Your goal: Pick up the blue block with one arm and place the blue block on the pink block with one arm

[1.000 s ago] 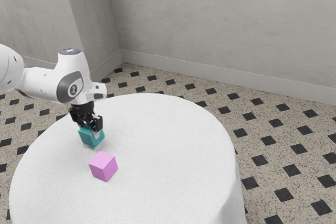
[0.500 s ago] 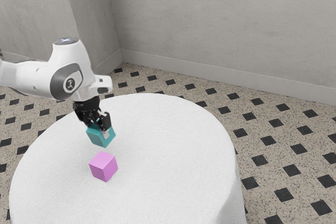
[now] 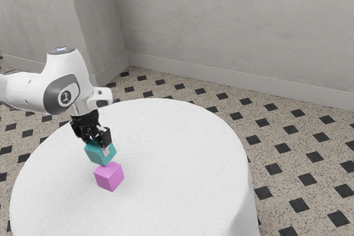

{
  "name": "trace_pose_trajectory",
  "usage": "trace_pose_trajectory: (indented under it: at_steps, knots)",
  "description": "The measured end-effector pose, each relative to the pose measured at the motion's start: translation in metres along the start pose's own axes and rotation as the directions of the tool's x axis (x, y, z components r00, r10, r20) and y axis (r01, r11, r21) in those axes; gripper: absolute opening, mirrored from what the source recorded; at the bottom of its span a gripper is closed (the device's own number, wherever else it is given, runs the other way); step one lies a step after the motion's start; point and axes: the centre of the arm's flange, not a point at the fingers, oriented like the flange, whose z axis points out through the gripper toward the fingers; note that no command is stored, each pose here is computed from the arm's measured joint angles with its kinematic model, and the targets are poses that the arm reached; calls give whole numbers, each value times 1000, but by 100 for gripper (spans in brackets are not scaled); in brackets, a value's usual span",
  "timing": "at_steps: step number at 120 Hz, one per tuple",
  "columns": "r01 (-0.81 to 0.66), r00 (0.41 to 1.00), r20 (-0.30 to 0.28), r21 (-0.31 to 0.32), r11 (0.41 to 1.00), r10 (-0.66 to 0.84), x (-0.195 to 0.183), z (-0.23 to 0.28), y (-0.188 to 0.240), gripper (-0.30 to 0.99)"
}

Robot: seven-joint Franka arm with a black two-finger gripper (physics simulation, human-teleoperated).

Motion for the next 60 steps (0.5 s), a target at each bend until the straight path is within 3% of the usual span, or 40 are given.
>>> trace_pose_trajectory:
  at_steps: [60]
  knots:
    - [-22, 998, 57, -8, 1000, 22, 1, -2, 15, 31]
